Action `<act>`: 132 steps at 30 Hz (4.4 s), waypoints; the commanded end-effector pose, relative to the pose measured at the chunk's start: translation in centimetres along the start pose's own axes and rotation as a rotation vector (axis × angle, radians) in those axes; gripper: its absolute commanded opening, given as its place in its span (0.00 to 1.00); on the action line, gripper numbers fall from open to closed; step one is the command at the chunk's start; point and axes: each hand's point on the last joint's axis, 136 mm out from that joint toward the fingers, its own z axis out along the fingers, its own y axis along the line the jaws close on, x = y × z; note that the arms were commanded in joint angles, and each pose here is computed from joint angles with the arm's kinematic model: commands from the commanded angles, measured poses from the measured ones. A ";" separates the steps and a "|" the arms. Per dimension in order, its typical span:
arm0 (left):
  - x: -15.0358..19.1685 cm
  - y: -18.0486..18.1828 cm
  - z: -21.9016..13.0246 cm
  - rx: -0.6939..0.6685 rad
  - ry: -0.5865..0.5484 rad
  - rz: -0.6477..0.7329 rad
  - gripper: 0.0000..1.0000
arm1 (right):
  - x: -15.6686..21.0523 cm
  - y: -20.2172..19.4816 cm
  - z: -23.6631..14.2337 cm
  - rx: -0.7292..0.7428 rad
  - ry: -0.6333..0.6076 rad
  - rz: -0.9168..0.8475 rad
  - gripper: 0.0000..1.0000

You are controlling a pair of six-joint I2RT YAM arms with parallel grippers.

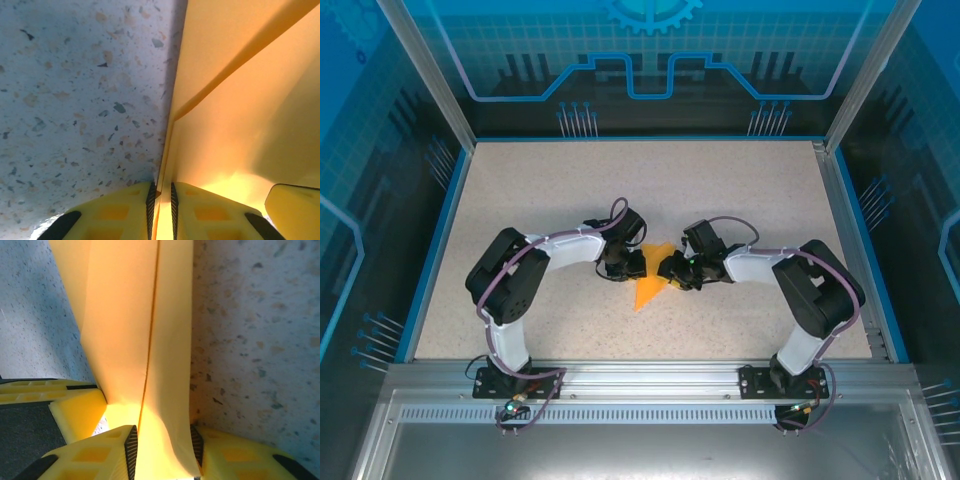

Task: Fold a paper plane with a square sheet of paper (pick it up from the middle)
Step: Turn over the paper at the center of the table.

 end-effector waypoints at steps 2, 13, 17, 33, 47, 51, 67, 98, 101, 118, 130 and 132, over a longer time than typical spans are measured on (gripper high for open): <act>0.9 0.1 -0.1 0.001 0.015 -0.007 0.20 | -1.0 1.7 0.4 -0.065 -0.047 -0.050 0.33; 0.8 0.0 -0.8 0.011 0.000 -0.013 0.20 | -1.7 1.9 1.4 -0.066 -0.040 -0.062 0.36; 0.9 0.0 -0.9 0.013 -0.005 -0.013 0.20 | -2.0 2.5 1.6 -0.093 -0.048 -0.082 0.34; 0.8 -0.2 -2.4 0.049 -0.060 -0.022 0.21 | -2.4 3.9 1.5 -0.102 -0.045 -0.189 0.09; -1.1 4.9 -9.8 -0.034 -0.421 -0.167 0.28 | -5.2 1.6 -12.1 0.712 -0.162 -0.591 0.08; -1.1 7.0 -11.5 -0.058 -0.500 -0.244 0.30 | -5.8 1.2 -15.0 1.060 -0.167 -0.715 0.09; 1.7 13.3 -16.4 -0.104 -0.727 -0.457 0.45 | 0.2 5.7 1.8 1.002 0.073 -0.774 0.22; 0.4 5.0 -9.8 0.095 -0.363 -0.287 0.52 | -1.7 7.5 2.9 -0.078 0.174 -0.389 0.14; 0.5 4.7 -9.3 0.101 -0.337 -0.287 0.52 | -2.6 5.4 3.8 -0.050 0.149 -0.308 0.14; 0.3 2.8 -7.4 0.161 -0.241 -0.282 0.52 | -1.9 -3.5 1.2 0.107 -0.161 0.104 0.16; 0.0 1.5 -6.1 0.251 -0.157 -0.299 0.53 | 0.4 3.7 -5.7 -0.063 -0.056 -0.359 0.16; -0.2 1.3 -6.0 0.266 -0.153 -0.308 0.53 | 1.8 3.8 -5.1 -0.083 0.013 -0.370 0.12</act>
